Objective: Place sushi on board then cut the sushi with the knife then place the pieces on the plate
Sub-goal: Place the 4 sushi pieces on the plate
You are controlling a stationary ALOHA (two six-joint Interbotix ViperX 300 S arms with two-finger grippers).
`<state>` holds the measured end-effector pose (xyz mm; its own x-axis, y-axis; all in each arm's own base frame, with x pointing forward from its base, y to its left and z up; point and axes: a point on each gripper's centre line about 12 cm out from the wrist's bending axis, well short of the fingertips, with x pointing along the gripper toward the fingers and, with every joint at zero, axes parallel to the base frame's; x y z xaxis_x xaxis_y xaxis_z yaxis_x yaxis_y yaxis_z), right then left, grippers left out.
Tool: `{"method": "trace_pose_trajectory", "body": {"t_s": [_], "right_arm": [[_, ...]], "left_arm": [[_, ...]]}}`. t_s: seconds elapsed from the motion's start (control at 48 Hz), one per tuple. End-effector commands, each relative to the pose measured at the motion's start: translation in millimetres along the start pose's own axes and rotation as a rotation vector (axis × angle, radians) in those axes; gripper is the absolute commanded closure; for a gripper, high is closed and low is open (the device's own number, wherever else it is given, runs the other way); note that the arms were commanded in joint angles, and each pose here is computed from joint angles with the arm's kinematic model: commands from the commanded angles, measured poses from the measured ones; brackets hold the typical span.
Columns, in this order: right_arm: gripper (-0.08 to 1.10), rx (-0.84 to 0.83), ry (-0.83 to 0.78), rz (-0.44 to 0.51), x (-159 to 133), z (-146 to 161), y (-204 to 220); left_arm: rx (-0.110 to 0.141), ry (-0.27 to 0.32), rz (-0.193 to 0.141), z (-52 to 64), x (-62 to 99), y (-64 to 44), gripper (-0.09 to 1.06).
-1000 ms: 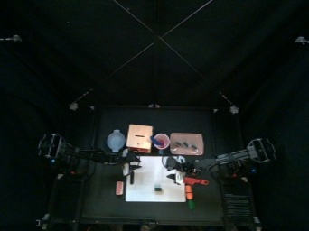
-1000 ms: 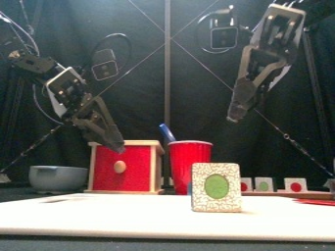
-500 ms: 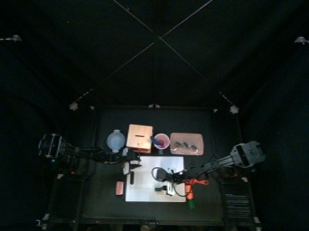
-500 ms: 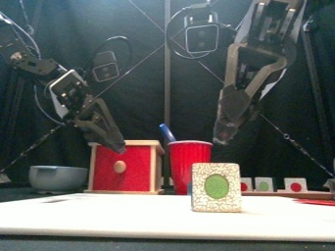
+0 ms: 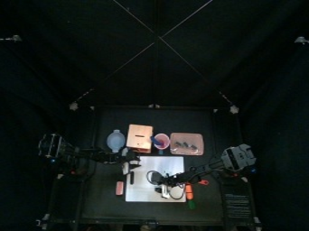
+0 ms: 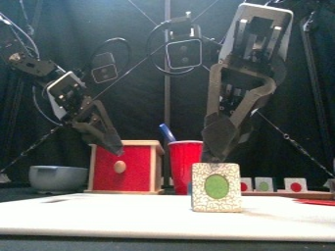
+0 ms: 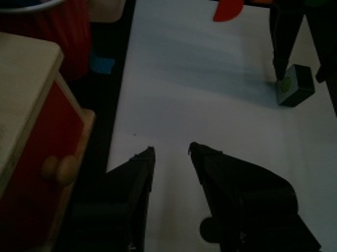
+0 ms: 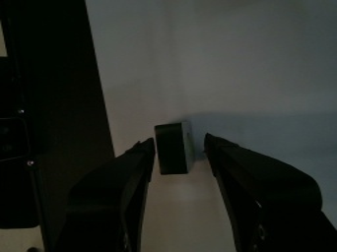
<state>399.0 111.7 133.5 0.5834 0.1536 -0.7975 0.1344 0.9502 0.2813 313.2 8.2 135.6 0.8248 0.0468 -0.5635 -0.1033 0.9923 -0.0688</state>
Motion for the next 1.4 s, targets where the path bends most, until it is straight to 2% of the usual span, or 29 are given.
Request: {"method": "trace_pose_trajectory", "body": {"t_s": [0.021, 0.312, 0.479, 0.562, 0.771, 1.042, 1.188, 1.396], "right_arm": [[0.21, 0.005, -0.04, 0.027, -6.8, 11.9, 8.2], [0.25, -0.025, -0.012, 0.004, 9.8, 7.0, 4.8], [0.4, -0.035, -0.002, -0.015, 5.1, 5.6, -0.6], [0.44, -0.029, -0.005, -0.028, -8.4, 8.0, -6.5], [0.44, 0.038, -0.039, -0.117, -67.1, 18.0, -54.2], [0.44, 0.239, -0.041, -0.314, -134.3, -4.6, -148.4], [0.44, 0.323, -0.045, -0.444, -153.9, -21.8, -199.4], [0.44, 0.411, -0.006, -0.578, -162.6, -42.7, -252.0]], "left_arm": [[-0.001, -0.019, 0.001, 6.0, 0.0, 0.3, 0.21], [-0.001, -0.014, 0.001, 4.1, -0.4, 0.5, 0.21], [0.002, -0.015, -0.001, 4.7, -0.2, -0.1, 0.21], [0.001, -0.015, -0.002, 4.6, -0.3, -0.5, 0.21], [-0.002, -0.015, -0.001, 4.8, -0.5, -0.5, 0.21], [0.001, 0.0, -0.005, 2.9, -0.6, -1.5, 0.21], [0.001, 0.0, -0.002, 3.2, -0.8, -0.6, 0.21], [0.001, -0.002, 0.0, 4.0, -0.7, 0.2, 0.21]]}}
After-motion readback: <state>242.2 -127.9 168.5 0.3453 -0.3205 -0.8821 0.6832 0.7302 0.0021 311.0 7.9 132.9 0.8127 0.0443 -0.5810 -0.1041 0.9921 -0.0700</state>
